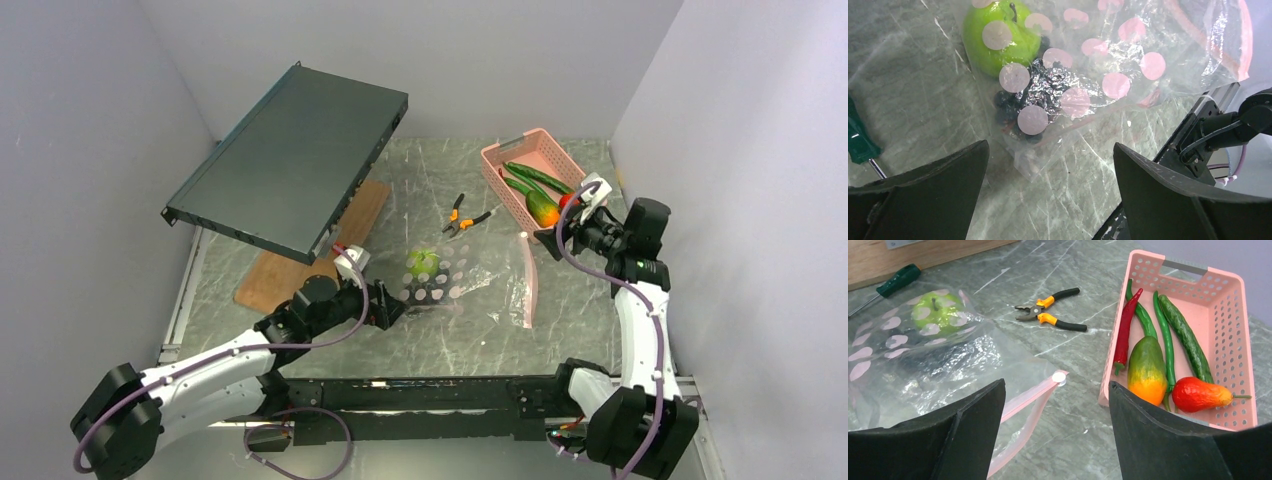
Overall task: Open the zip-top bag and remove the fake food
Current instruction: Place the fake fruit in the bin, then pick up the fake fruit from the zipper food storage bag.
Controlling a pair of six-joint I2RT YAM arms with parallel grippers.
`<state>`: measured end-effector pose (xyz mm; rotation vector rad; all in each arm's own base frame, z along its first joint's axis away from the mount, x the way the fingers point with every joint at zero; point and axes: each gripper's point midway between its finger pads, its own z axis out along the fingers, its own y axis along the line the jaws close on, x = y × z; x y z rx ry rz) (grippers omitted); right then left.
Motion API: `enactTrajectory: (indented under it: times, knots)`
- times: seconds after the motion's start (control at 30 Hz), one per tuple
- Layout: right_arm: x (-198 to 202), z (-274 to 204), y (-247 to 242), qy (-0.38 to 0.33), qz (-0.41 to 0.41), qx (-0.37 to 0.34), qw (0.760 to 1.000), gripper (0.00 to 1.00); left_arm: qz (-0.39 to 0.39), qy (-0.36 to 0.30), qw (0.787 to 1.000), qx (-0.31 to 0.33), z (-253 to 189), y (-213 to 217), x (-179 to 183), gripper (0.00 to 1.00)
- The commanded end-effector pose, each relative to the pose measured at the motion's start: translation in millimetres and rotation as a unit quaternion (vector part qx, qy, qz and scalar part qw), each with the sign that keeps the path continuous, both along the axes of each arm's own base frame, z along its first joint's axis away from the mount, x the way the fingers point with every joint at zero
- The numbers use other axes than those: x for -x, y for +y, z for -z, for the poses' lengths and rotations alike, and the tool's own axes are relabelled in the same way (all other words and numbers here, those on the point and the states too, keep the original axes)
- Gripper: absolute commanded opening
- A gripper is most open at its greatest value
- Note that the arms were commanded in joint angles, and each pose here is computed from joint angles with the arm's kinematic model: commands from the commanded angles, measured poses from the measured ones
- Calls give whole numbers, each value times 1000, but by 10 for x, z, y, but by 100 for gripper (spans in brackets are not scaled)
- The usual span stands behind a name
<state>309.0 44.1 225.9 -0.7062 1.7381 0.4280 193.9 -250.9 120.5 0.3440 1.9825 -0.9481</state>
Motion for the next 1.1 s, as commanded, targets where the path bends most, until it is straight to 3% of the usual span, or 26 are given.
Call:
enactTrajectory:
  times: [0.0, 0.47, 0.6, 0.77, 1.07]
  knots:
    - [138, -109, 41, -32, -31, 3, 999, 77, -2, -18, 999, 41, -166, -6, 11, 100]
    - [310, 145, -168, 25, 22, 13, 999, 69, 32, -16, 998, 58, -296, -102, 90, 100]
    - [364, 247, -173, 39, 17, 24, 999, 61, 39, -17, 997, 59, -347, -137, 86, 100]
    - [448, 374, -139, 59, -8, 36, 998, 41, 46, -13, 997, 60, -344, -174, 87, 100]
    - [857, 582, 166, 27, -149, 64, 986, 24, 53, -11, 997, 58, -362, -235, 60, 100]
